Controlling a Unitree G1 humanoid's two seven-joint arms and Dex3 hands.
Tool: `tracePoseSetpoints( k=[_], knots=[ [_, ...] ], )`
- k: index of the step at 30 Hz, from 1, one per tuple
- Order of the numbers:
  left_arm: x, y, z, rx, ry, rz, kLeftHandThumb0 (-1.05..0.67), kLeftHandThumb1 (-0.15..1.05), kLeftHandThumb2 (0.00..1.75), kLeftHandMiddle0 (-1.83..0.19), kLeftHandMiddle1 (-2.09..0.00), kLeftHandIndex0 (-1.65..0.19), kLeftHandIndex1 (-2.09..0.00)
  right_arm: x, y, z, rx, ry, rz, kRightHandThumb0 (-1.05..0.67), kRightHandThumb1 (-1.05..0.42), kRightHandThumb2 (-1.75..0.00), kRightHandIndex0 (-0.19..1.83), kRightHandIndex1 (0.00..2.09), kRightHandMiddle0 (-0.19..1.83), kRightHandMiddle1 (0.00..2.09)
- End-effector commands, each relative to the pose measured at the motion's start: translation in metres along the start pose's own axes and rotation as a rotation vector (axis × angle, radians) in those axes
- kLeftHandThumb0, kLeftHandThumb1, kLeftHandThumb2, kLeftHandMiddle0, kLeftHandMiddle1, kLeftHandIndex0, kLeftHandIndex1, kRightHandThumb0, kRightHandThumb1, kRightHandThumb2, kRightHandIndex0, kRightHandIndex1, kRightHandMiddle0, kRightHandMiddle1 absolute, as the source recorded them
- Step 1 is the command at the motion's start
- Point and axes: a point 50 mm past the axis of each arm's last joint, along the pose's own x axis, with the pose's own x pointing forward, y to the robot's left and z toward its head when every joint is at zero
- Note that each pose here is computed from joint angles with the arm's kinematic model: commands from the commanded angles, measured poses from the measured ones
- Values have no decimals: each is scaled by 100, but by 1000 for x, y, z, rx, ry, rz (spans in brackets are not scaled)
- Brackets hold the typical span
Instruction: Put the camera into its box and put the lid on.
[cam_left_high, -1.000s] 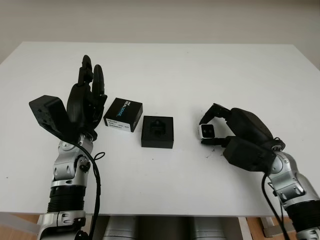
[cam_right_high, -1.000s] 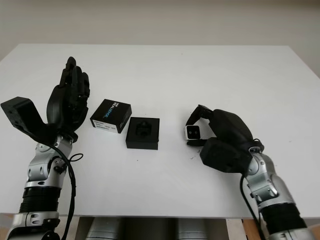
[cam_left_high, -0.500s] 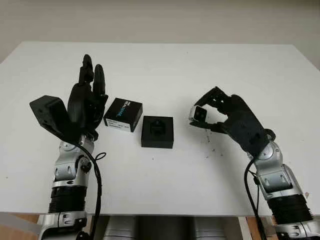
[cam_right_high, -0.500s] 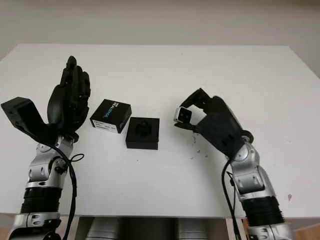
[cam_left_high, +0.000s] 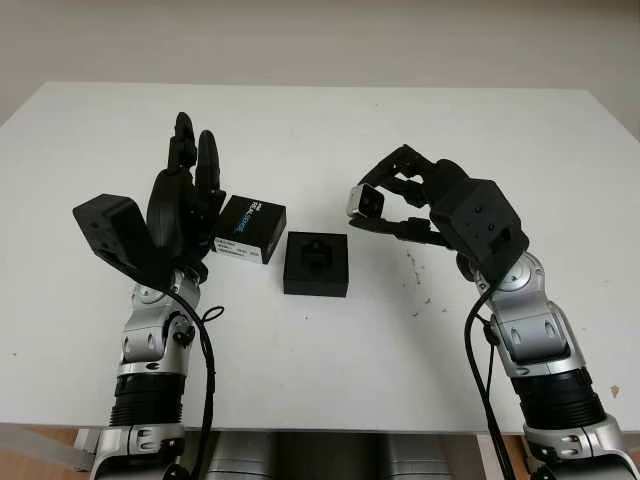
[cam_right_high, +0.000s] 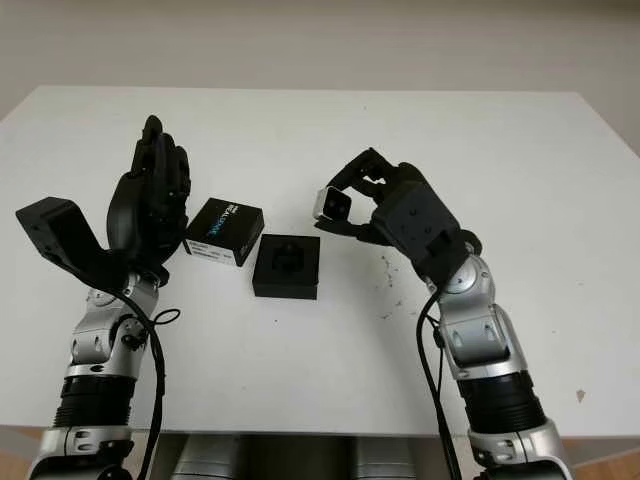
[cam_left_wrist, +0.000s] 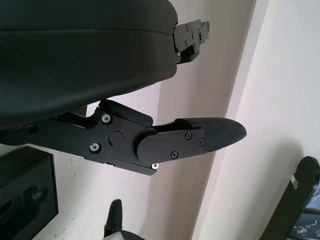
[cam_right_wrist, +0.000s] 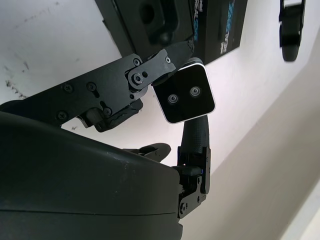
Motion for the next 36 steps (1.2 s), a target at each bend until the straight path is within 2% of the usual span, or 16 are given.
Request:
tracePoseSetpoints(
  k=[1,6,12,23,36],
  knots=[
    [2,-3,6,6,-23,-8,-67,105,50,19,0,19,0,5,-2,9,-11,-15,35,-41,-95,-6,43,3,27,184],
    [3,-4,6,-1,-26,-5,-67,105,49,19,-2,19,-1,12,2,12,-21,13,136,-43,-95,-5,42,3,29,183],
    [3,-4,7,-5,-28,4,-68,105,47,19,-2,19,-2,19,11,11,-51,15,182,-45,-93,-5,43,4,33,185],
    [1,-3,8,8,-30,3,-67,105,48,19,-2,19,-1,26,24,3,-95,-3,214,-43,-93,-6,43,4,34,188],
    [1,-4,7,-4,-28,5,-67,105,48,19,-2,19,-1,24,37,1,-83,13,232,-41,-93,-5,42,4,29,186]
  ],
)
